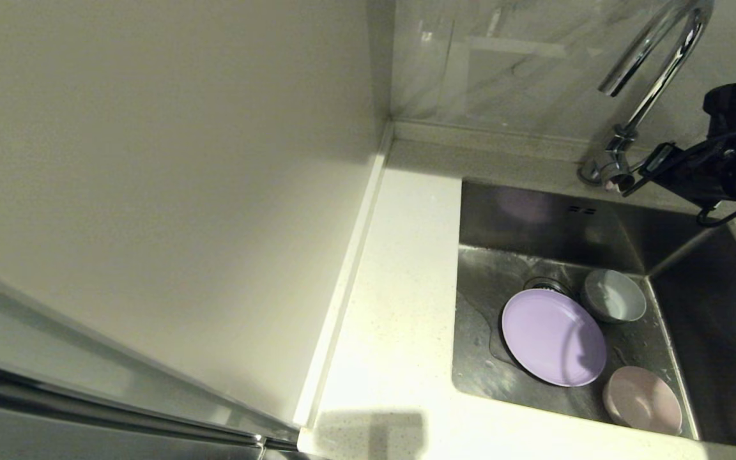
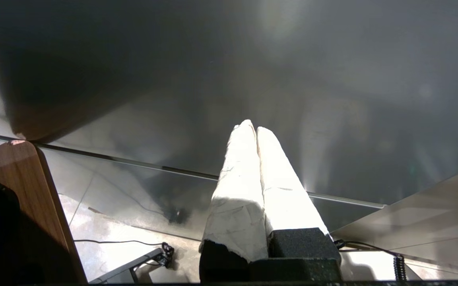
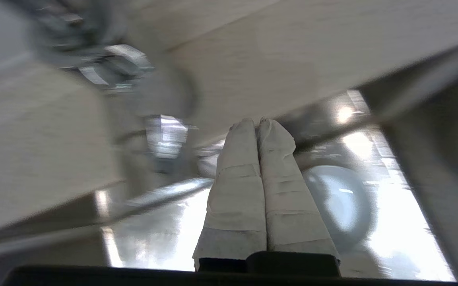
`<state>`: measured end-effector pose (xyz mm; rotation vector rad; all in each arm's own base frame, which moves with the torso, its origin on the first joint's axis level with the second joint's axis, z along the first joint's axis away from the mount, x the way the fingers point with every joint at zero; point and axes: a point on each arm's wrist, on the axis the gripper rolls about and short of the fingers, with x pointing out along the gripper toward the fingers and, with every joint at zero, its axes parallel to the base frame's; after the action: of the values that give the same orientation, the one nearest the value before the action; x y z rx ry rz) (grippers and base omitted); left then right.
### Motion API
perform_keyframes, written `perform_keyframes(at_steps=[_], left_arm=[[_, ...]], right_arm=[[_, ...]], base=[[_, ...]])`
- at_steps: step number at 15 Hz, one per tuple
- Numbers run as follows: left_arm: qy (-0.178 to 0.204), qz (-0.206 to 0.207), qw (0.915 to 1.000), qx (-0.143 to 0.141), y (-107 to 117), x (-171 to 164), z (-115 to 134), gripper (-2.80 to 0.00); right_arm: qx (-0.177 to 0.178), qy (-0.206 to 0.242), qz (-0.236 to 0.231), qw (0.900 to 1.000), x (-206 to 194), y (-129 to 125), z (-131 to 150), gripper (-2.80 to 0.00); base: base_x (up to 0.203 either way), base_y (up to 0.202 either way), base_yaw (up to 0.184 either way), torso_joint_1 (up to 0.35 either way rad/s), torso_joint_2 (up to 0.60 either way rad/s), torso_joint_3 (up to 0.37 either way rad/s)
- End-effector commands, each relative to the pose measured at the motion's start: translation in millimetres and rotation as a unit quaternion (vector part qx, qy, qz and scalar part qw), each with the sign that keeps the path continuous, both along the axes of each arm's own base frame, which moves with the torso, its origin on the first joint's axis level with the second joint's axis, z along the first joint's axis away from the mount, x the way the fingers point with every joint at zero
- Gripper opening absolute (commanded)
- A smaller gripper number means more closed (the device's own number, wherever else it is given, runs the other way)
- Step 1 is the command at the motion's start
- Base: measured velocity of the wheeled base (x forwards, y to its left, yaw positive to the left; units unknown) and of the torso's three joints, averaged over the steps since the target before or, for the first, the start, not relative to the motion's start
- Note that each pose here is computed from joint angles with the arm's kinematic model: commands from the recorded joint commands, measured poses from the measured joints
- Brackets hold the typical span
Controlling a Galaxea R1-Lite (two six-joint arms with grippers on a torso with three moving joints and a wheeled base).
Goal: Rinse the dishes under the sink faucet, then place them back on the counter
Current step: Turn off the faucet
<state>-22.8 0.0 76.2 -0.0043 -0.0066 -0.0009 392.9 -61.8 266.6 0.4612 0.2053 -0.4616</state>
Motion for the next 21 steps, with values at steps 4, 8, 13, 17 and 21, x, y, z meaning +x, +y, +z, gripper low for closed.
perform_keyframes(at_steps=[4,8,13,17,21], left_arm=[[0.002,0.000,1.0000,0.000,0,0,-1,-2.80],[0.002,0.000,1.0000,0.000,0,0,-1,-2.80],[0.002,0.000,1.0000,0.000,0,0,-1,-2.80],[0.002,0.000,1.0000,0.000,0,0,-1,-2.80],[0.001,0.000,1.0000,0.000,0,0,-1,-2.80]], right_arm=[[-0.047,0.075,-0.020,0.996,-66,-17,-11,-2.80],[-0.089,0.162,0.018,0.983,-96,-13,-70,-2.80],[-0.109,0.217,0.147,0.959,-77,-1,-119,-2.80],[-0.118,0.224,0.205,0.945,-45,26,-138,-2.80],[-0.150,0.232,0.174,0.945,-8,30,-150,-2.80]], base=[[0.000,0.000,0.000,0.000,0.00,0.000],[0.000,0.000,0.000,0.000,0.00,0.000],[0.000,0.000,0.000,0.000,0.00,0.000],[0.000,0.000,0.000,0.000,0.00,0.000],[0.000,0.000,0.000,0.000,0.00,0.000]])
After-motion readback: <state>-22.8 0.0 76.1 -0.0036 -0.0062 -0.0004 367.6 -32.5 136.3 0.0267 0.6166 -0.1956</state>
